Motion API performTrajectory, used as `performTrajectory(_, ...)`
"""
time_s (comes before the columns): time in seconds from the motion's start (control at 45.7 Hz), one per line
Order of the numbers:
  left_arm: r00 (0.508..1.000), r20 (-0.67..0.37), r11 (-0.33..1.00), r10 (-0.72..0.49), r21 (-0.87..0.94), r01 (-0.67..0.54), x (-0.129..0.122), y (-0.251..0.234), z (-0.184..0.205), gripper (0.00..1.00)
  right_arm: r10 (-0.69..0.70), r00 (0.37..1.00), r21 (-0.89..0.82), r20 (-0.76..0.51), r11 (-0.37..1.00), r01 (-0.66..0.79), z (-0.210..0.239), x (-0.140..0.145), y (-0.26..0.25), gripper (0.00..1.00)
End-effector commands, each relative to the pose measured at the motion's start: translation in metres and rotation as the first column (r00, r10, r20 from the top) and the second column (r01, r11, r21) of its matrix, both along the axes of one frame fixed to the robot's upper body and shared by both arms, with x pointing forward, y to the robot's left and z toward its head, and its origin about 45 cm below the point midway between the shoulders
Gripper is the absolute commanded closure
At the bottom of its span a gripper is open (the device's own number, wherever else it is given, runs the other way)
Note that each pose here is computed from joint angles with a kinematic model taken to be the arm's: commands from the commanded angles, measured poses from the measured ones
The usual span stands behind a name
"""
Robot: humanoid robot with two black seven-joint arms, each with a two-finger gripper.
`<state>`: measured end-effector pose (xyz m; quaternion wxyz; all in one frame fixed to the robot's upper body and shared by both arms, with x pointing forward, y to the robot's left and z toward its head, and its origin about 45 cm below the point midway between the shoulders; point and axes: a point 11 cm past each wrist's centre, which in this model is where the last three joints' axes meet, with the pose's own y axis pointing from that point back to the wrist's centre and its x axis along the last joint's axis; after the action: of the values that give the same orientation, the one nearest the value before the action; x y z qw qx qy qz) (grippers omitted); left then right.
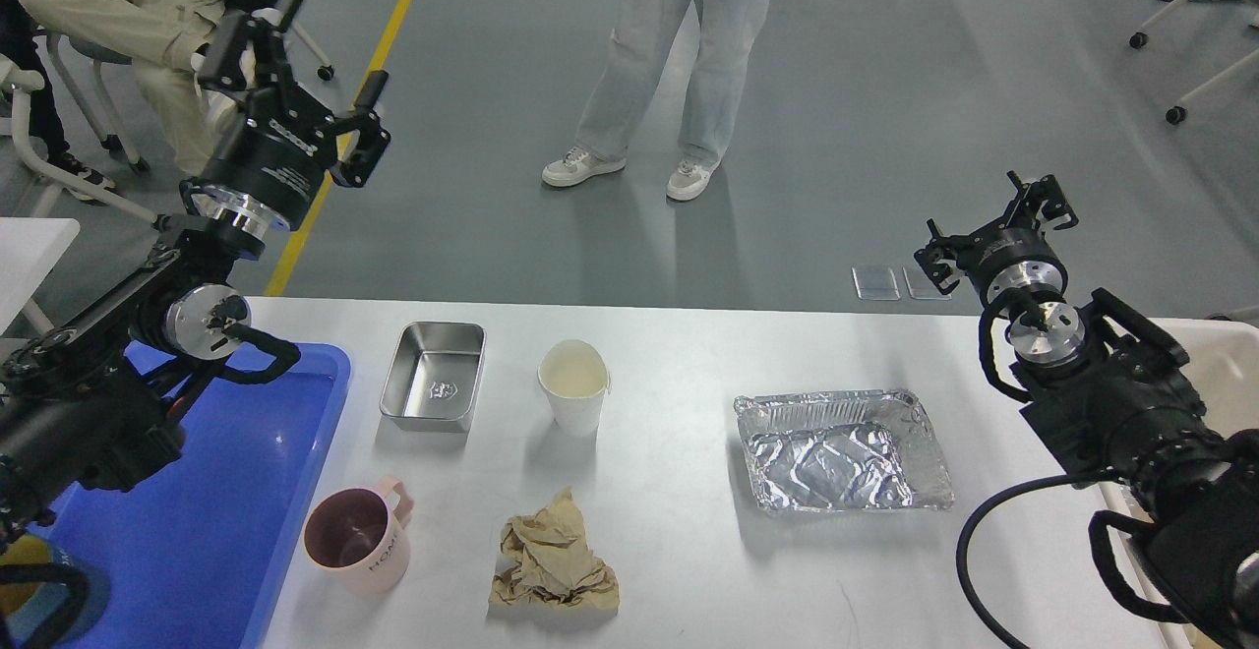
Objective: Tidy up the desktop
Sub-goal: 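Swing the left arm out over the blue tray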
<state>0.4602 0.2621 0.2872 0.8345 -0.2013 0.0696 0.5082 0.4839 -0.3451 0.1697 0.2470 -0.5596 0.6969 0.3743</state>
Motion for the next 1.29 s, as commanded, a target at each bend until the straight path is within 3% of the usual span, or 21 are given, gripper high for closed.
performTrajectory(0.0,0.994,-0.071,0.960,-0.086,0.262,0.102,-0.028,-0.006,-0.016,0.04,-0.001,1.000,0.001,-0.001,1.000,0.001,-0.002,-0.002,-0.001,0.00)
performTrajectory(0.328,0.948,-0.261,0.694,-0.182,0.649,0.312,-0.113,0.012,-0.053,0.04,0.012,1.000,0.002,-0.004,1.000,-0.012,-0.004,-0.002,0.004,0.00)
performTrajectory(0.525,0.953,-0.257,0.534,-0.161,0.789,0.304,-0.151,0.045,-0.055,0.04,0.022,1.000,0.007,0.006,1.000,-0.022,-0.008,-0.005,0.003,0.00)
performTrajectory(0.722,0.956,-0.253,0.414,-0.152,0.861,0.294,-0.171,0.091,-0.036,0.04,0.026,1.000,0.007,0.008,1.000,-0.026,-0.008,-0.005,0.004,0.00)
performTrajectory(0.876,0.944,-0.255,0.381,-0.210,0.868,0.320,-0.178,0.115,0.000,0.04,0.022,1.000,0.009,-0.001,1.000,-0.022,-0.012,-0.008,0.003,0.00)
performTrajectory(1.029,0.912,-0.341,0.361,-0.228,0.840,0.404,-0.190,0.129,0.006,0.02,0.029,1.000,0.014,-0.007,0.999,-0.029,-0.016,-0.009,0.008,0.00)
performTrajectory(1.16,0.844,-0.497,0.256,-0.201,0.805,0.535,-0.217,0.143,-0.027,0.01,0.038,0.999,0.024,-0.010,0.999,-0.037,-0.019,-0.009,0.016,0.00)
performTrajectory(1.27,0.842,-0.523,0.198,-0.134,0.818,0.540,-0.223,0.159,-0.028,0.01,0.038,0.999,0.027,-0.018,0.999,-0.037,-0.023,-0.012,0.016,0.00)
